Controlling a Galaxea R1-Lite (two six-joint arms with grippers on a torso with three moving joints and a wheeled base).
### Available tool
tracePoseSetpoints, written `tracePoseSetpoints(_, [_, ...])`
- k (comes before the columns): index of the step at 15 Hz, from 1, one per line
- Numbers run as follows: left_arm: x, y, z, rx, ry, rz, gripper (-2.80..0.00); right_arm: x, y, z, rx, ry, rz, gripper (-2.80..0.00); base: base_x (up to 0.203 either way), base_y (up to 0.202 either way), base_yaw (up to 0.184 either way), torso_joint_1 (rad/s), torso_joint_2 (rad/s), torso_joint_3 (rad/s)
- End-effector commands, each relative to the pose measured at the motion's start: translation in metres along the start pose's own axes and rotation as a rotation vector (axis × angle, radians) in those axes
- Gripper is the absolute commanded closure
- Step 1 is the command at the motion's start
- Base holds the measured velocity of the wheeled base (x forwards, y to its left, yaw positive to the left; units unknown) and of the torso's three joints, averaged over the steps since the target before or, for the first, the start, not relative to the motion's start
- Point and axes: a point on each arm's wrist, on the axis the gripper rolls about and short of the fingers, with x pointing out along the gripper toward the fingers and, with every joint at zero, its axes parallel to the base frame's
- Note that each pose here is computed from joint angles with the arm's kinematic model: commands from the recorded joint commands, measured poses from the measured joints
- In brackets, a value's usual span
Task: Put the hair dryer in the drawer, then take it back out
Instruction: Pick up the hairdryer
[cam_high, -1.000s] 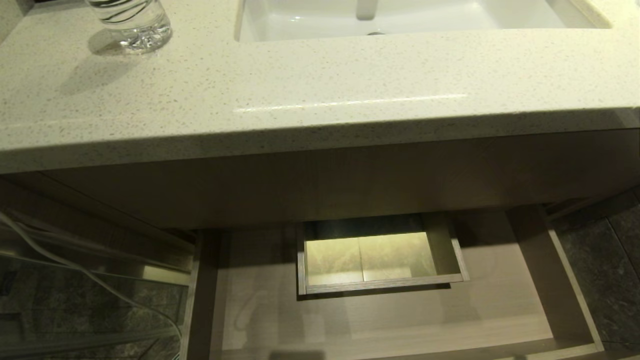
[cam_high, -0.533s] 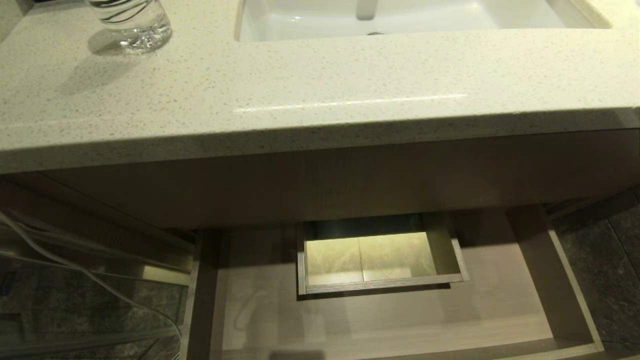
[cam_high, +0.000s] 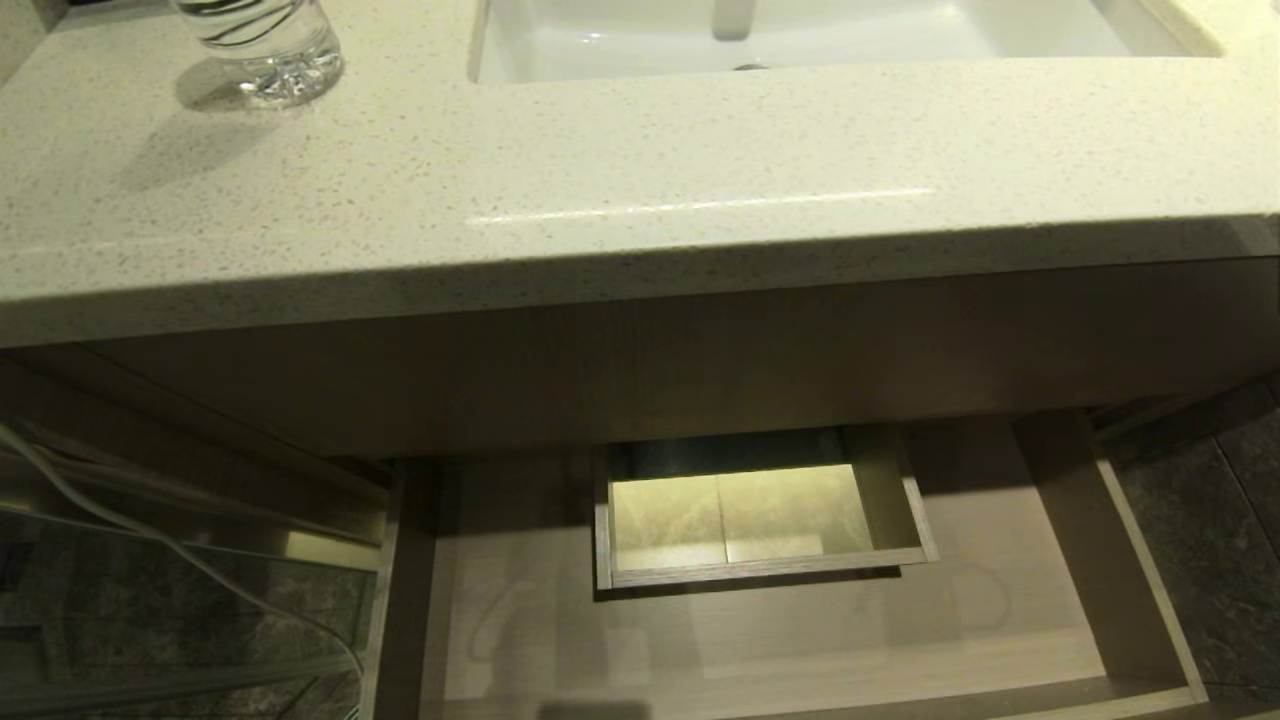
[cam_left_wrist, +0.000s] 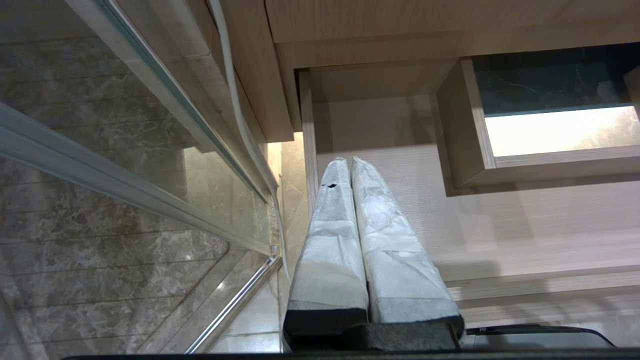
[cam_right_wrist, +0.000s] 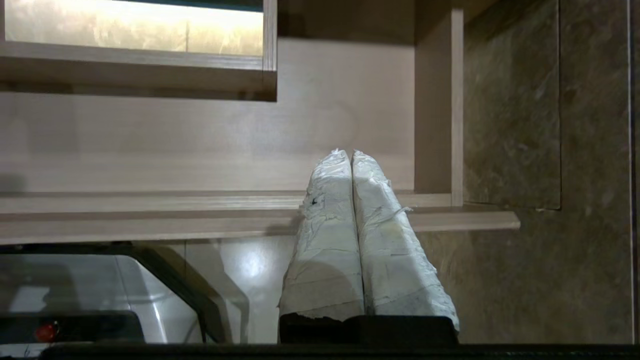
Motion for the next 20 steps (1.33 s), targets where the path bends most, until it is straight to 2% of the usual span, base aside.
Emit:
tracePoseSetpoints(1, [0.0, 0.0, 0.0, 0.0, 0.0, -0.001, 0.0, 0.001, 0.0, 0.001, -0.001, -0.016, 0.003, 0.0, 0.0, 0.0, 0.0, 0.0, 0.0, 0.0])
tracePoseSetpoints(3, [0.0, 0.0, 0.0, 0.0, 0.0, 0.001, 0.0, 0.0, 0.001, -0.002, -0.002, 0.022, 0.022, 0.0, 0.0, 0.0, 0.0, 0.0, 0.0, 0.0])
tracePoseSetpoints(6, [0.0, 0.0, 0.0, 0.0, -0.001, -0.001, 0.0, 0.0, 0.001, -0.002, 0.005, 0.007, 0.009, 0.0, 0.0, 0.0, 0.0, 0.0, 0.0, 0.0])
tracePoseSetpoints(8, [0.0, 0.0, 0.0, 0.0, 0.0, -0.001, 0.0, 0.0, 0.001, -0.001, 0.002, -0.001, 0.032, 0.0, 0.0, 0.0, 0.0, 0.0, 0.0, 0.0])
tracePoseSetpoints(9, [0.0, 0.0, 0.0, 0.0, 0.0, -0.001, 0.0, -0.002, 0.001, -0.002, 0.003, -0.033, 0.068, 0.0, 0.0, 0.0, 0.0, 0.0, 0.0, 0.0])
tracePoseSetpoints(11, [0.0, 0.0, 0.0, 0.0, 0.0, -0.001, 0.0, -0.012, 0.0, -0.005, 0.013, -0.154, 0.07, 0.0, 0.0, 0.0, 0.0, 0.0, 0.0, 0.0])
tracePoseSetpoints(14, [0.0, 0.0, 0.0, -0.001, -0.002, 0.001, 0.0, -0.022, 0.0, -0.009, 0.108, -0.293, 0.067, 0.0, 0.0, 0.0, 0.0, 0.0, 0.0, 0.0])
tracePoseSetpoints(15, [0.0, 0.0, 0.0, 0.0, -0.001, 0.0, 0.0, -0.021, 0.0, -0.009, 0.153, -0.293, 0.07, 0.0, 0.0, 0.0, 0.0, 0.0, 0.0, 0.0])
tracePoseSetpoints(16, [0.0, 0.0, 0.0, 0.0, -0.002, -0.001, 0.0, -0.02, 0.0, -0.013, 0.181, -0.251, 0.081, 0.0, 0.0, 0.0, 0.0, 0.0, 0.0, 0.0])
tracePoseSetpoints(17, [0.0, 0.0, 0.0, 0.0, -0.002, -0.001, 0.0, -0.019, 0.001, -0.015, 0.188, -0.227, 0.086, 0.0, 0.0, 0.0, 0.0, 0.0, 0.0, 0.0])
tracePoseSetpoints(20, [0.0, 0.0, 0.0, 0.0, 0.0, -0.001, 0.0, -0.02, 0.001, -0.014, 0.202, -0.234, 0.083, 0.0, 0.0, 0.0, 0.0, 0.0, 0.0, 0.0])
